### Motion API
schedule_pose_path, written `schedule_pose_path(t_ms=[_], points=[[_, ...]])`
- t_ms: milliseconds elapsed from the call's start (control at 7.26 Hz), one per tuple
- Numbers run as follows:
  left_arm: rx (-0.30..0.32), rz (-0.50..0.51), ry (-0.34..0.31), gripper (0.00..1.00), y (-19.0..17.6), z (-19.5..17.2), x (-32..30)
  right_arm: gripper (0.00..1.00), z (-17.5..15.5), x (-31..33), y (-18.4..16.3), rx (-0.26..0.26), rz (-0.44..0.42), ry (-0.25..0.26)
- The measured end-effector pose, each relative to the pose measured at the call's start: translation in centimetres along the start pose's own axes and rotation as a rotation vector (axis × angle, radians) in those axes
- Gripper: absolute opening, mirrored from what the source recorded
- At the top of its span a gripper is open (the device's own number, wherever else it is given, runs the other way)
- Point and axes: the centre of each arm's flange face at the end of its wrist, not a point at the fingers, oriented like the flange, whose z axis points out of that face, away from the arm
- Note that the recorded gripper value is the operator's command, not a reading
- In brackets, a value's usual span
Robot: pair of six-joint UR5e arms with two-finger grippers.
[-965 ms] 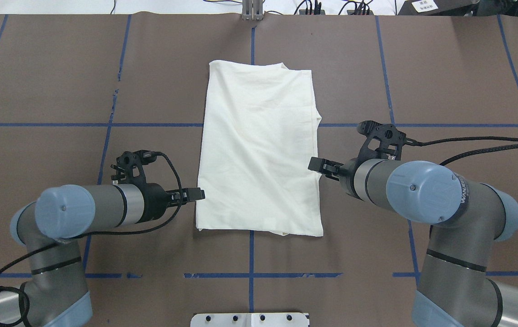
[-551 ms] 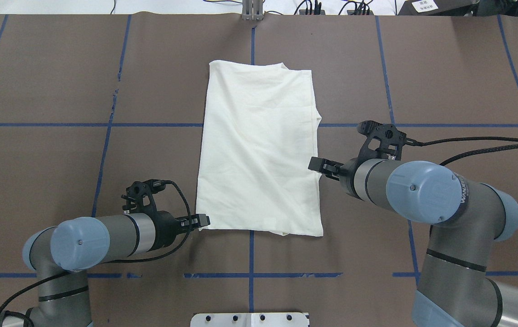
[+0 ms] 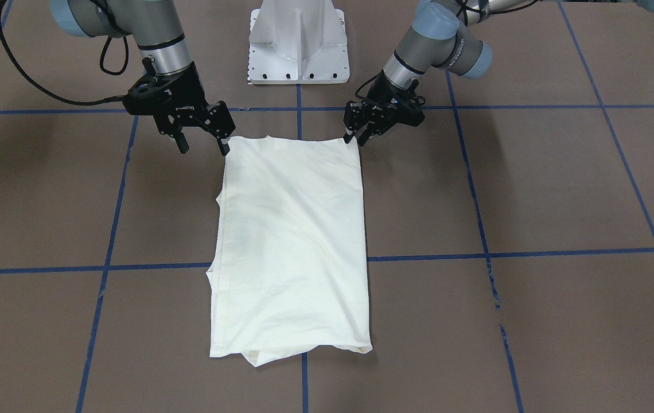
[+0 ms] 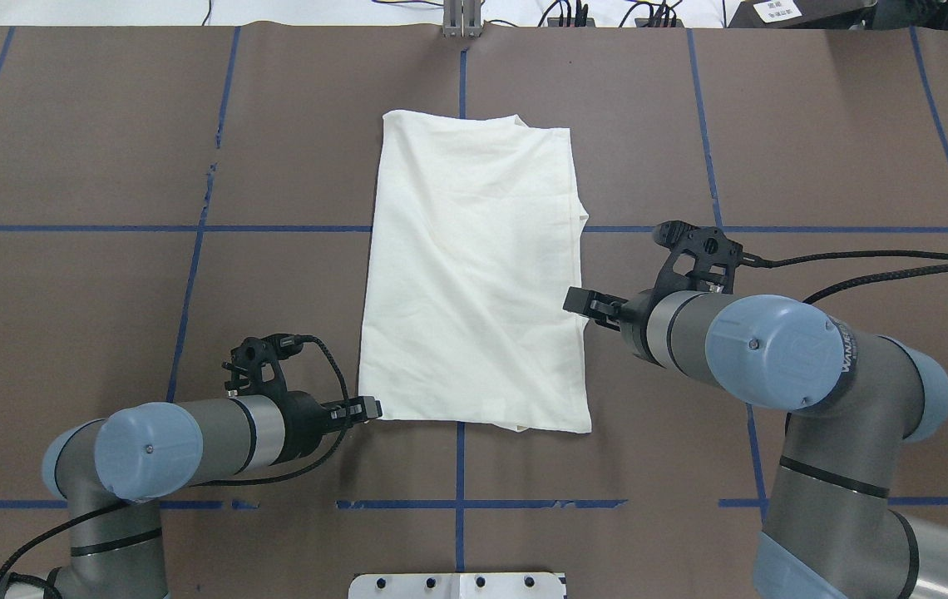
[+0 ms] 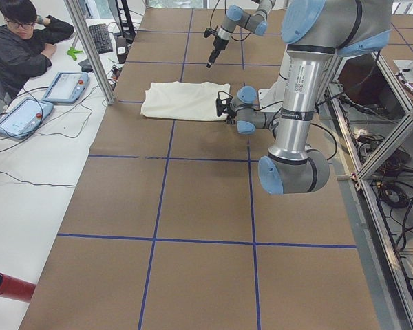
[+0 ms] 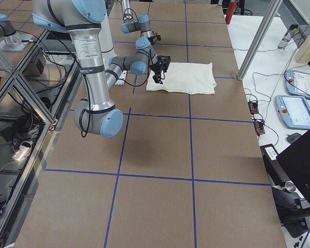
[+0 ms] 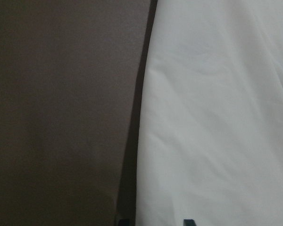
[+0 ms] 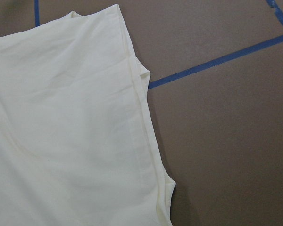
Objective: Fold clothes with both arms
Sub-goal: 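Bring both grippers to the near corners of the folded shirt, then lower the right gripper to the near corner and grasp while the left gripper holds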
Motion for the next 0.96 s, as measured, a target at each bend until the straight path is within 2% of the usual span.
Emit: schedule_pose_path(t_ms=[413,689,965], points=[[-0.001,-0.004,-0.002,0.0,0.1,0.5,0.1,1.0,0.1,0.0,0.0,0.0,-0.001,0.002],[0.0,-0.014,0.0,0.0,0.1,0.5,0.2,0.98,0.3,0.1,0.0,0.001,-0.001,0.006],[-0.001,-0.017,0.007,0.0,0.1,0.2,0.5,0.88,1.5,0.5,0.2,0.006,0.051,0.032]])
